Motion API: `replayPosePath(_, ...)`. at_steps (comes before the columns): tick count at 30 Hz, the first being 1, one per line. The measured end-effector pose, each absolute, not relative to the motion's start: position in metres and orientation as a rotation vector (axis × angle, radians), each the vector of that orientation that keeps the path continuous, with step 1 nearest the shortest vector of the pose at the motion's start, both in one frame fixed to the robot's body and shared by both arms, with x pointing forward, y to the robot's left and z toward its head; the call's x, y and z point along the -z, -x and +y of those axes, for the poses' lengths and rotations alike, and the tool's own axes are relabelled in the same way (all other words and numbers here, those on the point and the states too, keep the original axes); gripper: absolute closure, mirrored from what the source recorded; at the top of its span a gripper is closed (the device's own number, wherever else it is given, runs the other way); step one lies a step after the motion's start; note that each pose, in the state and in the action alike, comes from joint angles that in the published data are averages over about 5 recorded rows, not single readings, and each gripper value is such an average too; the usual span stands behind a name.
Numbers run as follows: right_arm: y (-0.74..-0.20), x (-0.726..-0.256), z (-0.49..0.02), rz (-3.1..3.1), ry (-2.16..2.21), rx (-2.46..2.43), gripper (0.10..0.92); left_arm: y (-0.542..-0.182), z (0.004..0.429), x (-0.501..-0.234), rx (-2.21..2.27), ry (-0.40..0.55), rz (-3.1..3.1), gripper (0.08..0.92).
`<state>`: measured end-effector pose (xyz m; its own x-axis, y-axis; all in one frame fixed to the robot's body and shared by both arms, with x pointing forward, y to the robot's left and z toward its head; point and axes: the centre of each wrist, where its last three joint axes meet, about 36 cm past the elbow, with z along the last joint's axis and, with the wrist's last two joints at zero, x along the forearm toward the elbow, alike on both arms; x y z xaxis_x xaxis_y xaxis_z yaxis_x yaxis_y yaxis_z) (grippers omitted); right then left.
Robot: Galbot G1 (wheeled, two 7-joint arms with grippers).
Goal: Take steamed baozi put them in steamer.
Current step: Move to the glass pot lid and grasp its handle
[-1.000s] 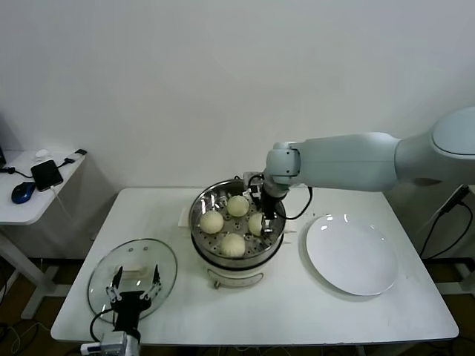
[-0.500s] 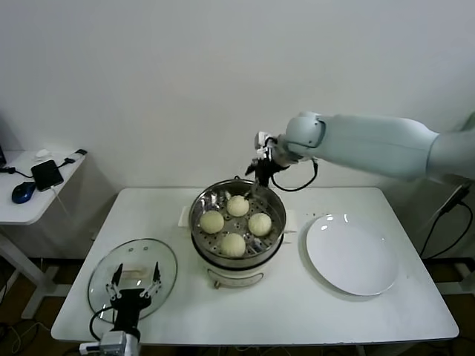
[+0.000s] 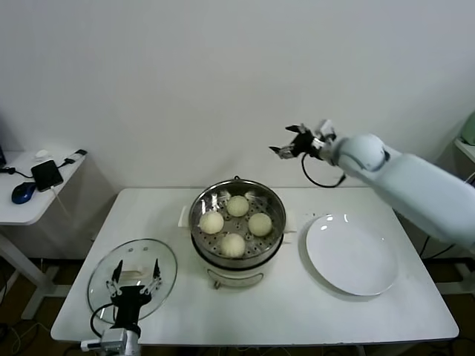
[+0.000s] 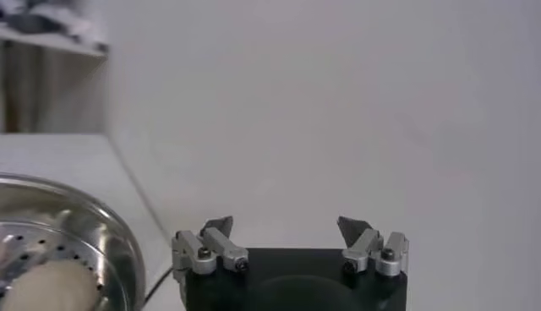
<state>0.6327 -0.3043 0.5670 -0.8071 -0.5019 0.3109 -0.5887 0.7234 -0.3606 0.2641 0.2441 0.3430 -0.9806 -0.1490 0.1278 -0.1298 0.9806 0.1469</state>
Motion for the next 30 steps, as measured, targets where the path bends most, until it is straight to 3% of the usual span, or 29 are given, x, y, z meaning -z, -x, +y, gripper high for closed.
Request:
replayPosePath(15, -0.495, -0.379, -0.408, -2.989, -0.495, -0.234, 0.2, -0.263, 0.252, -0.332, 0.382, -0.235, -2.992, 0.177)
replayPosePath(22, -0.413, -0.302, -0.41, -2.974, -0.364, -0.116, 0.2, -0.259, 0.26, -0.321, 0.647, -0.253, -2.97, 0.177)
replayPosePath(30, -0.352, -0.268, -0.393, -2.911, -0.235, -0.087, 0.2, -0.252, 0.29, -0.301, 1.267, -0.217, -2.838, 0.177)
